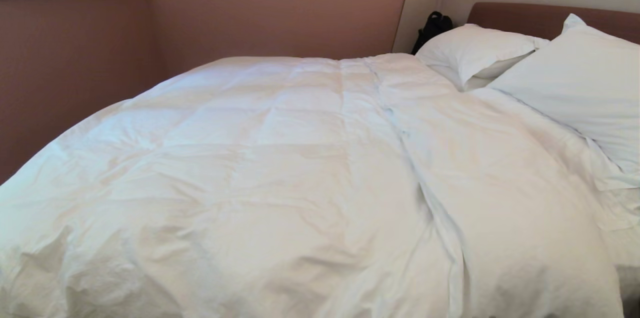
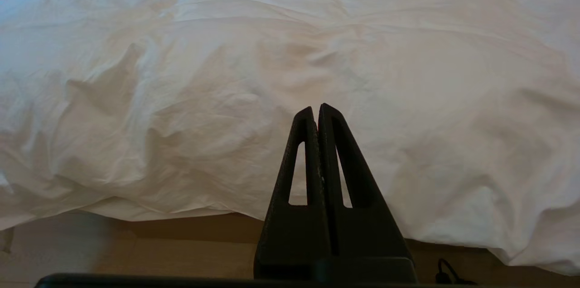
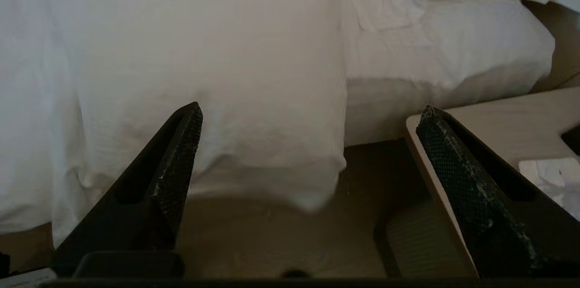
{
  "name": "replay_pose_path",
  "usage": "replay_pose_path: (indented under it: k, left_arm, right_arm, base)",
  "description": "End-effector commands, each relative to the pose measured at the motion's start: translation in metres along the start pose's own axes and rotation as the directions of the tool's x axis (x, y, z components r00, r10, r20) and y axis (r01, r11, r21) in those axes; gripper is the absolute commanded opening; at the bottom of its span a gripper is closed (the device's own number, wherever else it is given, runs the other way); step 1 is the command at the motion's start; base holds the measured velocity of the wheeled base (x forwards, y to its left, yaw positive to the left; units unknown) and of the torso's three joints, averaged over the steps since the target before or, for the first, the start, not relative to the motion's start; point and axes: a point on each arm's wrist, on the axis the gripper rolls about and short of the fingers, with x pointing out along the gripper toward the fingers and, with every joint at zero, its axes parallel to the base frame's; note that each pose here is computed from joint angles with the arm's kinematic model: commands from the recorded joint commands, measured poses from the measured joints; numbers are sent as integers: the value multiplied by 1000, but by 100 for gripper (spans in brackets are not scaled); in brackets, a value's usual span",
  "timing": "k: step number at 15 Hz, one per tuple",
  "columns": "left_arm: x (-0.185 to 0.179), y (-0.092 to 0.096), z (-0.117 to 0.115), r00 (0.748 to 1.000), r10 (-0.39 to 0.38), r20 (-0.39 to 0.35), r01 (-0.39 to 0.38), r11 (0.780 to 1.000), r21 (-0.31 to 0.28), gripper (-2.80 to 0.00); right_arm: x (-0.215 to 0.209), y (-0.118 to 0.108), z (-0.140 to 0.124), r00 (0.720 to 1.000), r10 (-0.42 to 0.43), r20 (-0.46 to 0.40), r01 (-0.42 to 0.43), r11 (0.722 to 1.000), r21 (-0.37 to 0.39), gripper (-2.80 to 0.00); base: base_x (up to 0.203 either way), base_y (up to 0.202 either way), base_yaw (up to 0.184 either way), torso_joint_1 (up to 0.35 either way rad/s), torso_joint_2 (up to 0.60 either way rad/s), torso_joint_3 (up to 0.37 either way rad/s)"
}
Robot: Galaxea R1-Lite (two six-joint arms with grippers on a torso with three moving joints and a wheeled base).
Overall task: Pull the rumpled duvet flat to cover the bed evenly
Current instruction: Flatten the corners of the folded blanket
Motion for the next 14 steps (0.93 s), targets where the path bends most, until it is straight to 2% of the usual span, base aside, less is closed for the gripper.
replay_pose_path:
  k: [1, 13, 14]
  left_arm:
    - [0, 0, 0, 1000, 0, 0, 0, 1000, 0, -280]
    - [0, 0, 0, 1000, 0, 0, 0, 1000, 0, -280]
    - [0, 0, 0, 1000, 0, 0, 0, 1000, 0, -280]
  right_arm:
    - [0, 1, -9, 999, -8, -35, 9, 1000, 22, 0]
    - [5, 2, -10, 998, 13, -63, -11, 999, 30, 0]
    - [6, 3, -10, 997, 39, -66, -37, 999, 31, 0]
  base:
    - [0, 0, 0, 0, 0, 0]
    - [0, 0, 0, 0, 0, 0]
    - [0, 0, 0, 0, 0, 0]
